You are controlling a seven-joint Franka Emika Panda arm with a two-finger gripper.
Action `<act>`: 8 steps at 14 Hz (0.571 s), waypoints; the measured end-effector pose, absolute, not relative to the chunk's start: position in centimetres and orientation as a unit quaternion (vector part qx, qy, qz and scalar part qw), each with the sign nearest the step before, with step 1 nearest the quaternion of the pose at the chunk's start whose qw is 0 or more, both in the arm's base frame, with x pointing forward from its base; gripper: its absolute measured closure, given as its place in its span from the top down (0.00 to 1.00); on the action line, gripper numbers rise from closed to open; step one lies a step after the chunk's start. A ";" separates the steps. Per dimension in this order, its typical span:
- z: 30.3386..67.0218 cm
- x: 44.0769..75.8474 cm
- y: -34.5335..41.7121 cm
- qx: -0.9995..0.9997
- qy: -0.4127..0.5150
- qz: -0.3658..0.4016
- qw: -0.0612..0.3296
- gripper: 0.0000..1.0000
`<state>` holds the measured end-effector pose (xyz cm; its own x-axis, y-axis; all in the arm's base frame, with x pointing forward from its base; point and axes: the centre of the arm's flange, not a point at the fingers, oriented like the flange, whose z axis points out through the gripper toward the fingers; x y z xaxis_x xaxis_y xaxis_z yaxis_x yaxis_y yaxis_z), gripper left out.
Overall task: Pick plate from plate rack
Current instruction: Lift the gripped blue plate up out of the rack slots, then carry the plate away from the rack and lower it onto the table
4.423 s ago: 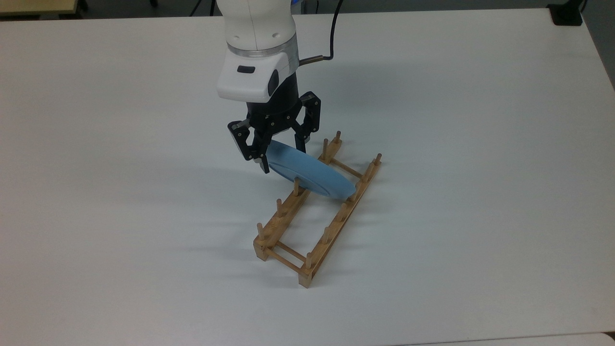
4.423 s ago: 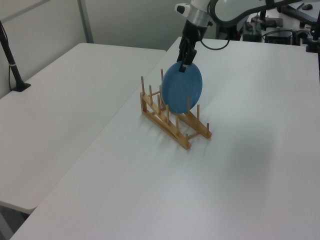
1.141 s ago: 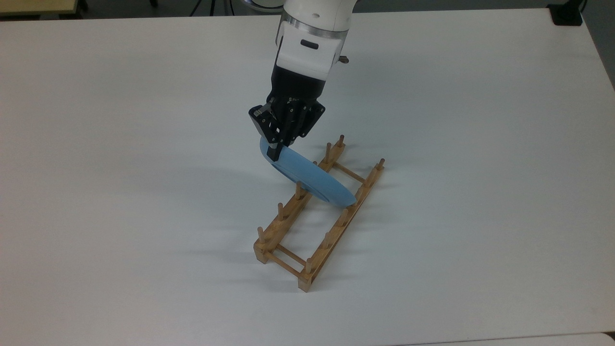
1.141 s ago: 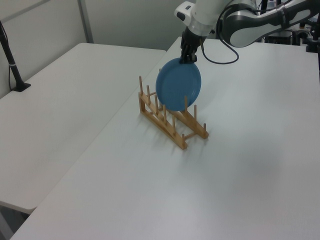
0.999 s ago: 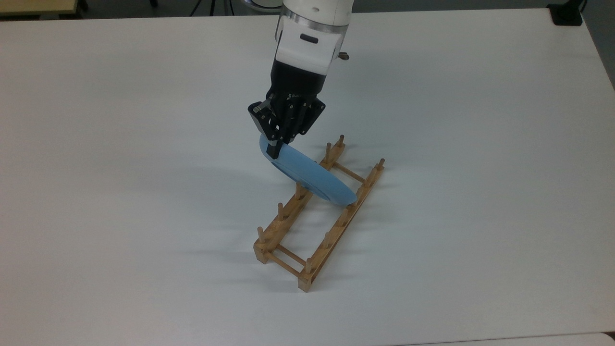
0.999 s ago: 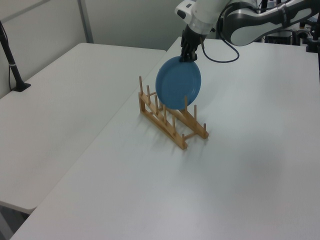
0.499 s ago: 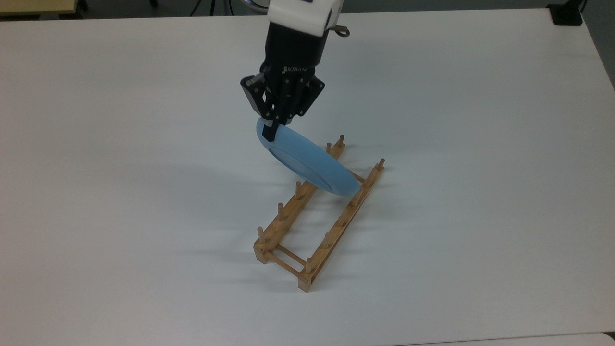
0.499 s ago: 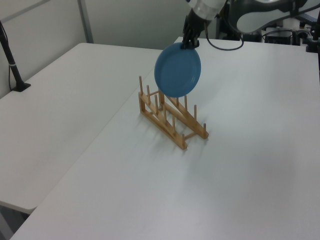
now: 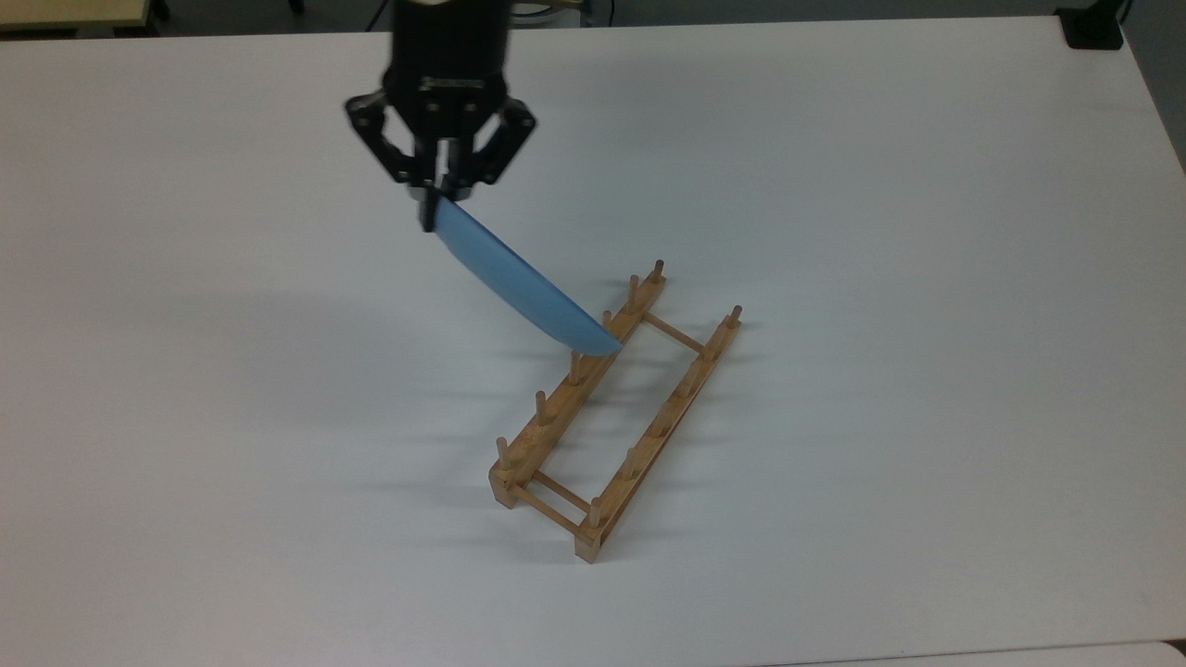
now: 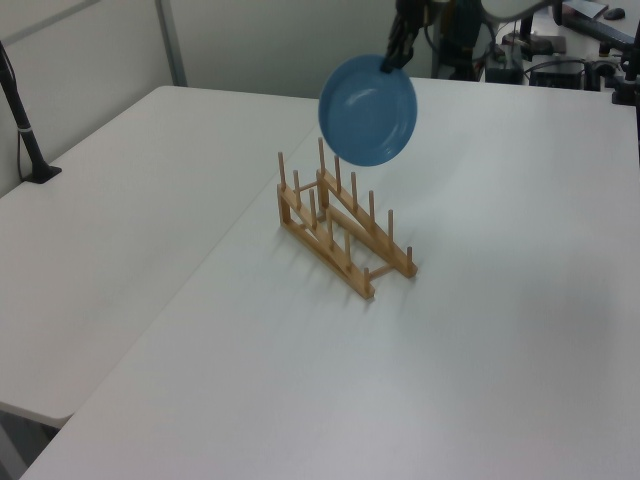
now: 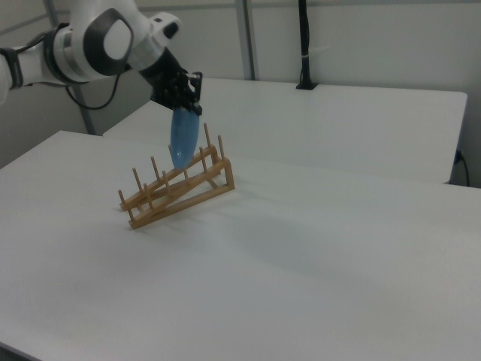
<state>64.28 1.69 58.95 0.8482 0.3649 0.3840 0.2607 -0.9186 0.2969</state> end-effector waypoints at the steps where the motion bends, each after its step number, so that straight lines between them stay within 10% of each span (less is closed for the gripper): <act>1: 58.6 64.1 -0.1 0.963 0.141 0.207 0.100 0.07; 8: 53.4 61.4 -14.8 0.995 -0.018 0.094 -0.019 0.07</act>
